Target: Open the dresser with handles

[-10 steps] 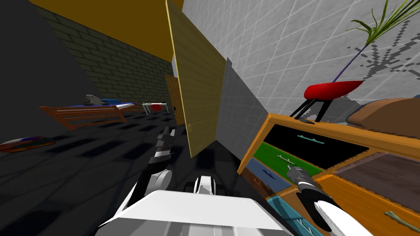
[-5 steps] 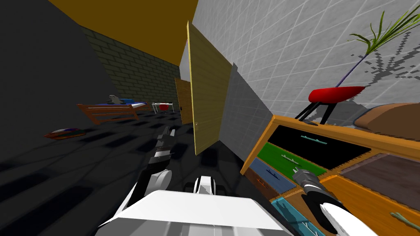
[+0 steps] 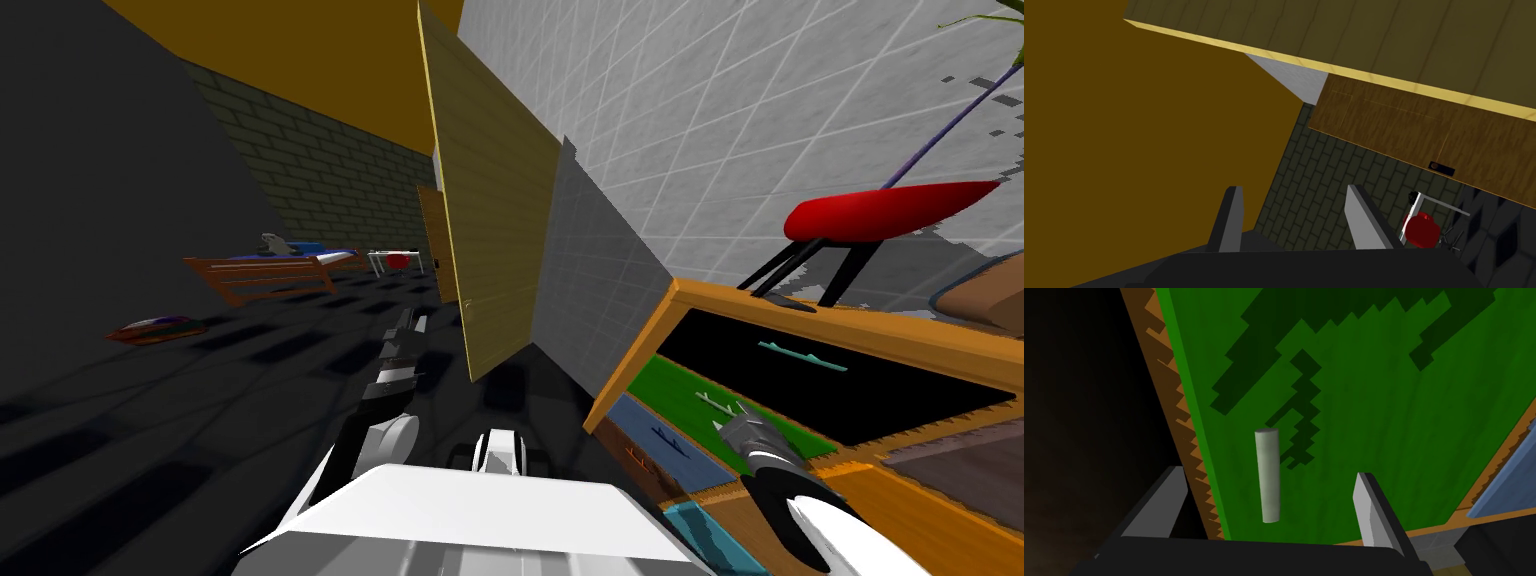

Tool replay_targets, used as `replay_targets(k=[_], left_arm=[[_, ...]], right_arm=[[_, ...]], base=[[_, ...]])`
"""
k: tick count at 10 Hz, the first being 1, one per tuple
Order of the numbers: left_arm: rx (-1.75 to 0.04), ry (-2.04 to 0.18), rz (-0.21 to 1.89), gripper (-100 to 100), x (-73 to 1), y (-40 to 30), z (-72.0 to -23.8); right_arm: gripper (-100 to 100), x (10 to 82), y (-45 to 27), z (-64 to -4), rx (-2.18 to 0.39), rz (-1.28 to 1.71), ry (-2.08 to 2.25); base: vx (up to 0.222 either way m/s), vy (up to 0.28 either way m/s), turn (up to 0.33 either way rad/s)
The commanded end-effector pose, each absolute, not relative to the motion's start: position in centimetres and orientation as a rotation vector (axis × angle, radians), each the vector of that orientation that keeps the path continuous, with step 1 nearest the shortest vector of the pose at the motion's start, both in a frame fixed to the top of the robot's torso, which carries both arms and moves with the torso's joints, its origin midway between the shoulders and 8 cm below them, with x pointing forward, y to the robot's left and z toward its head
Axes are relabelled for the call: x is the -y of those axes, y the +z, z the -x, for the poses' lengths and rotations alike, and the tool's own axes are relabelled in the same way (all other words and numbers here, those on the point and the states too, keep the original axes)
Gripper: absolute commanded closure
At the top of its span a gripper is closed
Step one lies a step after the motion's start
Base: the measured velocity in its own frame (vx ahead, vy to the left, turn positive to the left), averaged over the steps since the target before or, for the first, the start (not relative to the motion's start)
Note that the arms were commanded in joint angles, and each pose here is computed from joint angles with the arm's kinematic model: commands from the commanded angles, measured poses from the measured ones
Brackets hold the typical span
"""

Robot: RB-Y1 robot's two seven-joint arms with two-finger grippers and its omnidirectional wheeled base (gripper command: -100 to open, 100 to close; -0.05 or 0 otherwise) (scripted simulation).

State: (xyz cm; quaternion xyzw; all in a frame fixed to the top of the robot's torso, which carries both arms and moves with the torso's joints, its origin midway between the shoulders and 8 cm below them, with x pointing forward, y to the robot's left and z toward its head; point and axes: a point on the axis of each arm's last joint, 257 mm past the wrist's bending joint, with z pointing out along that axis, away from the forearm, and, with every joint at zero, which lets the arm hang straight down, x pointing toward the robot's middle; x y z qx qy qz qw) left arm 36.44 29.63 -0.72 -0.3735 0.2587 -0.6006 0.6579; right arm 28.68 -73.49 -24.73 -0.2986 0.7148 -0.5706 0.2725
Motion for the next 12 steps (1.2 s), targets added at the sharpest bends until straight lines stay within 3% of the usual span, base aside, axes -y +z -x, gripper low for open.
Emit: replay_targets(k=[1,2,12], left_arm=[[-0.586,-1.360,0.846,0,-29.6,-0.7,-36.4],[-0.586,-1.360,0.846,0,-29.6,-0.7,-36.4],[-0.585,-1.361,0.846,0,-29.6,-0.7,-36.4]], right_arm=[[-100,73.4,-25.0,-28.7,-1.929,0.799,-1.534],[100,73.4,-25.1,-28.7,-1.930,0.799,-1.533],[100,72.4,-24.8,-29.0,-1.910,0.831,-1.509]], base=[[0.045,-0.064,0.020],[0.000,0.000,0.000],[-0.084,0.128,-0.032]])
